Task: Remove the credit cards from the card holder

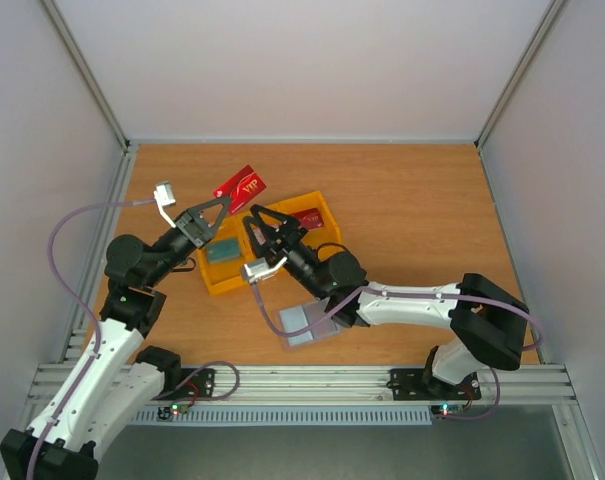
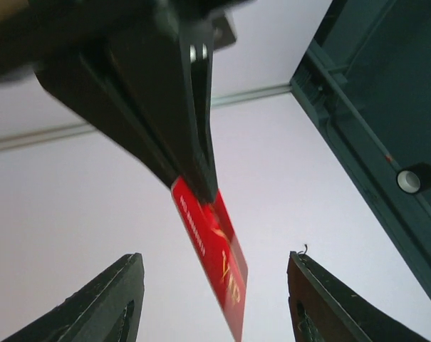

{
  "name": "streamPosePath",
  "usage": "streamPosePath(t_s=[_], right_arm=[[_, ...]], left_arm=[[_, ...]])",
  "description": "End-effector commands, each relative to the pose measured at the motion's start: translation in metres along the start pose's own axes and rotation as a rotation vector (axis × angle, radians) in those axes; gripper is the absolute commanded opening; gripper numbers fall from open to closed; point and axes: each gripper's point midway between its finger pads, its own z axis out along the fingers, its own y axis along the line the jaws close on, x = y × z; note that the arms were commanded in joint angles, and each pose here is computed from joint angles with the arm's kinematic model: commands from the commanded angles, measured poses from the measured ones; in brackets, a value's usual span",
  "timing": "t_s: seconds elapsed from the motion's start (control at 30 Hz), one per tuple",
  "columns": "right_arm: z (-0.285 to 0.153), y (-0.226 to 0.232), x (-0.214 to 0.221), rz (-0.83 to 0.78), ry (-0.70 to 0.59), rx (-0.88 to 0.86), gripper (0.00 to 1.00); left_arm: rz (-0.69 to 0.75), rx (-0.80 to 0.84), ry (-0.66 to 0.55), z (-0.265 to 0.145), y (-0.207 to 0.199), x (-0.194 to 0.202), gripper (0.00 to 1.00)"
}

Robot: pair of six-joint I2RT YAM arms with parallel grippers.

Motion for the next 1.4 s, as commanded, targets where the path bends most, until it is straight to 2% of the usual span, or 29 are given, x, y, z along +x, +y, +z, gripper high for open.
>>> streamPosePath(t_s=[0.0, 0.17, 0.53, 0.73, 0.8, 0.97, 1.0, 1.07, 1.1, 1.13, 1.27, 1.37], right_arm=[[0.008, -0.054, 0.019, -0.336, 0.064, 0.2, 0.56], [0.022, -0.046, 0.026, -0.384, 0.047, 0.173, 0.54], [0.031, -0.033, 0.019, -0.451, 0.012, 0.136, 0.3], [0.037, -0.038, 0.02, -0.454, 0.031, 0.144, 0.13], [0.036, -0.037, 0.02, -0.453, 0.036, 0.137, 0.02], [0.032, -0.034, 0.025, -0.437, 0.06, 0.105, 0.01], [0.03, -0.033, 0.028, -0.429, 0.075, 0.092, 0.01], [0.027, -0.028, 0.04, -0.397, 0.132, 0.041, 0.01], [0.025, -0.022, 0.05, -0.372, 0.179, -0.009, 0.01], [0.019, -0.008, 0.062, -0.342, 0.225, -0.092, 0.01], [-0.04, 0.063, 0.124, -0.181, 0.467, -0.507, 0.01], [-0.111, 0.112, 0.149, 0.105, 0.65, -0.878, 0.01]], left_arm=[[0.083, 0.118, -0.012, -0.003, -0.035, -0.008, 0.0], [0.107, 0.133, -0.003, -0.003, -0.039, -0.006, 0.0], [0.097, 0.1, 0.017, 0.001, -0.026, -0.002, 0.0], [0.107, 0.107, 0.024, 0.001, -0.028, -0.001, 0.0], [0.108, 0.103, 0.024, 0.001, -0.027, 0.0, 0.0], [0.109, 0.091, 0.019, 0.0, -0.023, 0.001, 0.0], [0.104, 0.077, 0.015, 0.0, -0.02, 0.001, 0.08], [0.099, 0.049, 0.01, -0.002, -0.013, 0.002, 0.57], [0.101, 0.032, 0.014, -0.002, -0.008, 0.004, 0.87], [0.102, 0.007, 0.014, -0.004, -0.001, 0.006, 0.98], [0.168, -0.224, -0.036, -0.023, 0.046, 0.006, 0.99], [0.236, -0.334, -0.057, -0.036, 0.072, 0.006, 0.99]])
